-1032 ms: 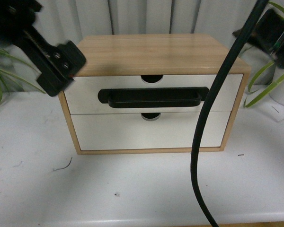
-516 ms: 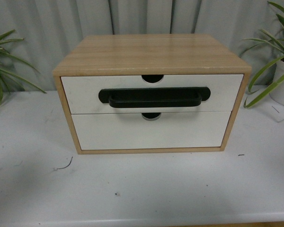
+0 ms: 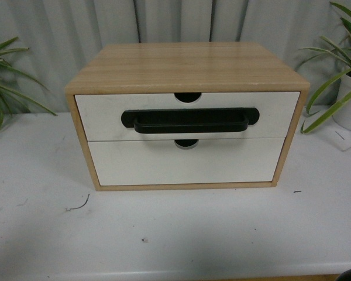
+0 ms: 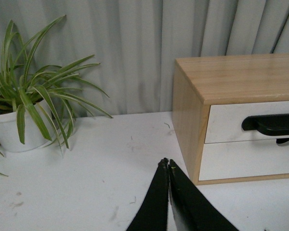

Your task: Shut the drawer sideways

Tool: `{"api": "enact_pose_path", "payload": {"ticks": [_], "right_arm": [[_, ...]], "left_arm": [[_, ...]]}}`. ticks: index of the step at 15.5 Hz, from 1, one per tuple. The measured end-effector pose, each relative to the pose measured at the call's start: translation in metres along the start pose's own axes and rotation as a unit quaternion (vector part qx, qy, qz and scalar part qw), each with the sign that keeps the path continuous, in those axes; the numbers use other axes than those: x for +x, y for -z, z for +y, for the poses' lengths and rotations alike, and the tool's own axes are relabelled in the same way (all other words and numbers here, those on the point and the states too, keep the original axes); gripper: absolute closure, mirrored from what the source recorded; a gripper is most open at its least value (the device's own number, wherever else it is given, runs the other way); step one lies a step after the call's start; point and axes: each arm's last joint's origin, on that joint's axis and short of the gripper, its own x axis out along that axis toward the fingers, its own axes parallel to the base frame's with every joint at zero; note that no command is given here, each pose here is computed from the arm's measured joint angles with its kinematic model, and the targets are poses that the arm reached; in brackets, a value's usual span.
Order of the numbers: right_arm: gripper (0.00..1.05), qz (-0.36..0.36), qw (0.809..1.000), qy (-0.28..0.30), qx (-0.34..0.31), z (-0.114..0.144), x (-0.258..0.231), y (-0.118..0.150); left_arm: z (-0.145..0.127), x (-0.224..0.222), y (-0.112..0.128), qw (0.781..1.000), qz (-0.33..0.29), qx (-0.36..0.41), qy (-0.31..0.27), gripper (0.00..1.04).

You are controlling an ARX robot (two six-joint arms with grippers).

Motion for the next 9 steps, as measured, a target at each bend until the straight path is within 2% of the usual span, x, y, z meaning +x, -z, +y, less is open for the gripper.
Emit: {"api": "enact_pose_path", "payload": {"ticks": [2, 3, 5, 9], "right_arm": [[1.03, -0.008, 1.0, 0.0, 0.0, 0.0, -0.004, 0.0], [1.03, -0.002, 1.0, 0.0, 0.0, 0.0, -0.006, 0.004], [1.03, -0.02, 1.0, 0.0, 0.0, 0.0, -0.009, 0.007], [1.03, -0.012, 1.0, 0.0, -0.001, 0.0, -0.014, 0.01]], "left_arm": [[-0.007, -0.003, 0.004, 1.0, -0.001, -0.002, -0.009, 1.03], [-0.014, -0.005, 0.005, 1.0, -0.003, -0.002, 0.009, 1.03], [-0.013, -0.007, 0.009, 1.0, 0.0, -0.002, -0.005, 1.03], [-0.013, -0.012, 0.016, 1.0, -0.008, -0.002, -0.003, 1.03]]}}
